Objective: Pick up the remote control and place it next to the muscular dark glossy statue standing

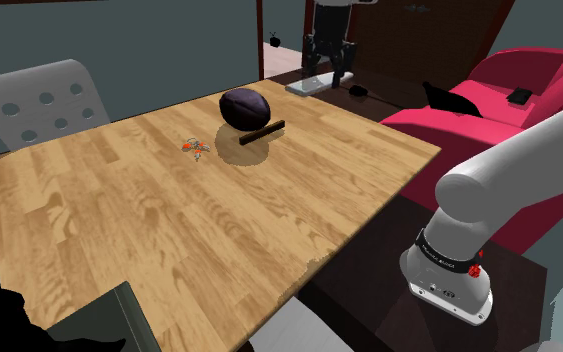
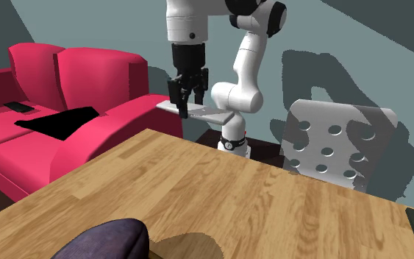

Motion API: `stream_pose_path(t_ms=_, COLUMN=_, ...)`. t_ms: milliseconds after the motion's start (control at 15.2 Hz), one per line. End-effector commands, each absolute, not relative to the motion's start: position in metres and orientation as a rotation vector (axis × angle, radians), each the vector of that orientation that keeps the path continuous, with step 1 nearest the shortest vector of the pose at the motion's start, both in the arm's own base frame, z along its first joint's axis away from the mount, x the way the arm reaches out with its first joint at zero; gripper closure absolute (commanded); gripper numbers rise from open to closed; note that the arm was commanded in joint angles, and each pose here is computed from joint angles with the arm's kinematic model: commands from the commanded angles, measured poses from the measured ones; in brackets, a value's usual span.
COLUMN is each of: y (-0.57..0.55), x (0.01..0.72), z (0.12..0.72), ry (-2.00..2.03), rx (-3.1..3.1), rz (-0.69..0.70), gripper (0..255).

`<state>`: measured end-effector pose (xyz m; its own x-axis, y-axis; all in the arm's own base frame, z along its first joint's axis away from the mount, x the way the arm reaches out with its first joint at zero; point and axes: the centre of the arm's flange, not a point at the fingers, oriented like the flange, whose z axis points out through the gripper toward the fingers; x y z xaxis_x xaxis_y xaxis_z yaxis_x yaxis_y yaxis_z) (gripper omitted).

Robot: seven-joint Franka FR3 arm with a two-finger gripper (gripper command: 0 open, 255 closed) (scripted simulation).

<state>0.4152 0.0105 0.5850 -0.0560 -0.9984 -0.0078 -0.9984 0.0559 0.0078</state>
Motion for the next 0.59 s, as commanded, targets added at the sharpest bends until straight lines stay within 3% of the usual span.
stream_pose_path(t_ms=0, y=0.01, x=0.416, z=0.597, ry=2.283, rx=-2.158, rz=0.017, gripper=255)
stream_pose_path(t_ms=528, y=0.01, x=0.416, z=0.639, ry=2.283, rx=-2.158, rz=0.017, gripper=255)
